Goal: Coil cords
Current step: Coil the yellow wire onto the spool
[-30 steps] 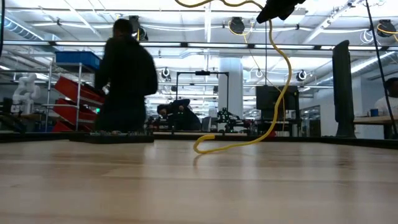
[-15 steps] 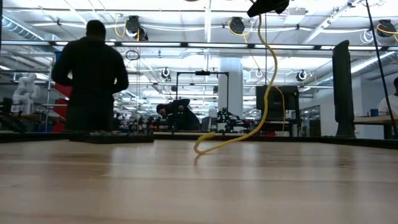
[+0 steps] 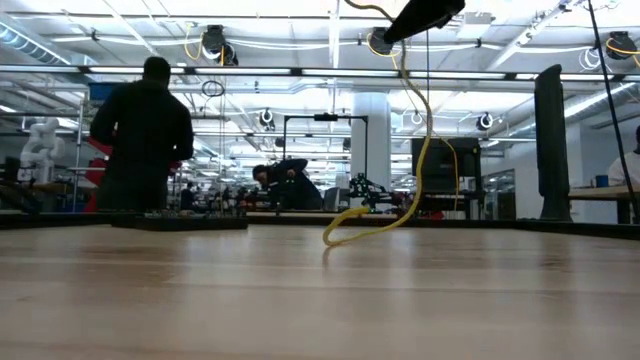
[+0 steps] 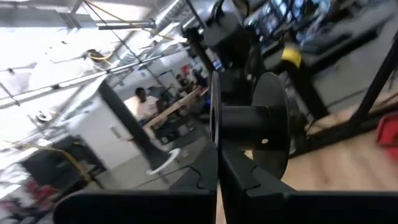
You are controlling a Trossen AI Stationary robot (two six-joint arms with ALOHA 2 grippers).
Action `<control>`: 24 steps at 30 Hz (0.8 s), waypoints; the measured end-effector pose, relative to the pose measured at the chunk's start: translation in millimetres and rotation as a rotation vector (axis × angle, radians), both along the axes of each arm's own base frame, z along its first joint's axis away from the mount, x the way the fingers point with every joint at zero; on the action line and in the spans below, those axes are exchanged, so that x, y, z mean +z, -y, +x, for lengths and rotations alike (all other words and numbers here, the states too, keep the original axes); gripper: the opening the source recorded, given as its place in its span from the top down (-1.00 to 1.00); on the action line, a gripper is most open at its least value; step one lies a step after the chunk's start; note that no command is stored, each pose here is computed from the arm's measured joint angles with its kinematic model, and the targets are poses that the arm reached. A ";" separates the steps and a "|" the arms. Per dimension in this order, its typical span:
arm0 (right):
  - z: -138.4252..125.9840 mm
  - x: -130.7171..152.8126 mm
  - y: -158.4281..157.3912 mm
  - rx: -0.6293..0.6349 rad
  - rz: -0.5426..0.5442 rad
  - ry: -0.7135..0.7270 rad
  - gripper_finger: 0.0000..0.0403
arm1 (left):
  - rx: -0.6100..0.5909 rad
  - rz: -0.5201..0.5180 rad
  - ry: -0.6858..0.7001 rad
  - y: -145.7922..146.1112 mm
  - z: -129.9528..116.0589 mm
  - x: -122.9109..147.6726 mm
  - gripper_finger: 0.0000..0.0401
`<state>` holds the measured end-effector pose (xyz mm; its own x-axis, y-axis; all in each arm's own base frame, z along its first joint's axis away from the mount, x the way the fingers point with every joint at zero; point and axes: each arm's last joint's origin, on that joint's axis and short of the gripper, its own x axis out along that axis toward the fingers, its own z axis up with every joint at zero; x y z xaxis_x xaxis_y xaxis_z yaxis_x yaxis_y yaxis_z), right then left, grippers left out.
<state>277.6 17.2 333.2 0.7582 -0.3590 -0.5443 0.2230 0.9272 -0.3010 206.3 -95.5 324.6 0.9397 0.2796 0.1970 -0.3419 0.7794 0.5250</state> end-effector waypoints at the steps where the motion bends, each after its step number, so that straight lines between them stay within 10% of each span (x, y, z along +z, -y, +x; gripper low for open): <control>1: 2.5 -1.2 0.6 -0.001 0.001 0.003 1.00 | -0.014 -0.025 0.020 -1.5 0.7 1.1 0.99; 24: 57.7 -50.8 17.1 0.034 0.031 -0.057 1.00 | -0.093 -0.193 0.203 -8.9 7.5 9.9 0.99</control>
<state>335.2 0.1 282.4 0.7369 -0.3159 -0.5976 0.1742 0.9430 -0.2836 213.9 -86.6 334.5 0.9098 0.2449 0.3352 -0.3473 0.8913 0.2916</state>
